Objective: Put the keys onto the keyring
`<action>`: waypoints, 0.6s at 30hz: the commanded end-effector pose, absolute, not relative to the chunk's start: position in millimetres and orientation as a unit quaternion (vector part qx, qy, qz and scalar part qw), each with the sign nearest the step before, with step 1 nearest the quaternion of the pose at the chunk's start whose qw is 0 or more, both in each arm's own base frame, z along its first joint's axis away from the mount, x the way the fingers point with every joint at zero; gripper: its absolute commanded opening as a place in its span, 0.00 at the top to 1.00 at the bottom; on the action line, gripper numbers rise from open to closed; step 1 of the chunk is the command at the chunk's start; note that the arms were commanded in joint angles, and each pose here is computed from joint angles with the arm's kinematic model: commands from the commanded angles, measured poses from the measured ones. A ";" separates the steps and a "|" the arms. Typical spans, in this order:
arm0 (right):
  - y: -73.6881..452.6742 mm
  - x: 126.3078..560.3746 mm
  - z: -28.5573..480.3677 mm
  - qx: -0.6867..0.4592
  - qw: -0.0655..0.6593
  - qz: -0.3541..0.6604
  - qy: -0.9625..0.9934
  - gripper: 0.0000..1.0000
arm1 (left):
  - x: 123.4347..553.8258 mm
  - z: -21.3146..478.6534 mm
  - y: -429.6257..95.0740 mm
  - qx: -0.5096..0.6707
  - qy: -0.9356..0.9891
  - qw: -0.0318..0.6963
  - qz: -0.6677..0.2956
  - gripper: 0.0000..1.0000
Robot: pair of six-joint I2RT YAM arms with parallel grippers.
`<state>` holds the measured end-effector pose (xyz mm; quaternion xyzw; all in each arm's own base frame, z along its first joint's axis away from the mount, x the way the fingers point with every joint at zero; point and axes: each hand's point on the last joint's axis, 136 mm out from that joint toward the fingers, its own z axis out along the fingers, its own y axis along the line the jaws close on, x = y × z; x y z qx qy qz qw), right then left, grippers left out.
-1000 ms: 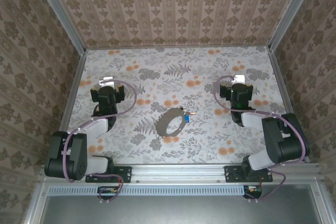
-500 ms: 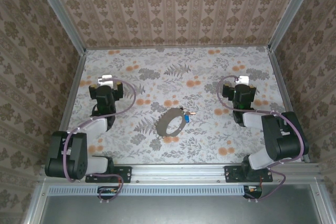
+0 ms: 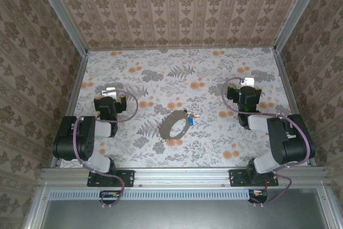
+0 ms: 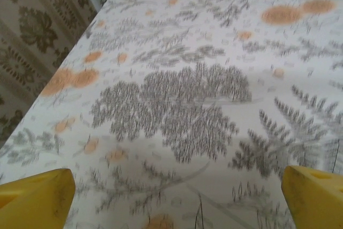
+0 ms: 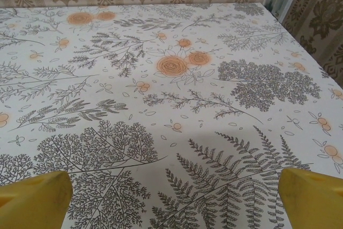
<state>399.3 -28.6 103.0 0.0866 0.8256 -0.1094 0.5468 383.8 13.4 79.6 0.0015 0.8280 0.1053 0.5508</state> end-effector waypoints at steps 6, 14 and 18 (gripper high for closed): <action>-7.2 395.8 99.5 0.037 0.584 -0.056 0.809 0.00 | 396.3 94.6 12.1 -0.003 0.820 0.568 0.071 0.00; -10.4 396.2 99.7 0.045 0.581 -0.054 0.811 0.00 | 396.5 94.5 12.3 -0.004 0.820 0.567 0.072 0.00; -10.3 398.1 99.5 0.044 0.578 -0.045 0.813 0.00 | 396.6 94.4 12.6 -0.004 0.820 0.567 0.073 0.00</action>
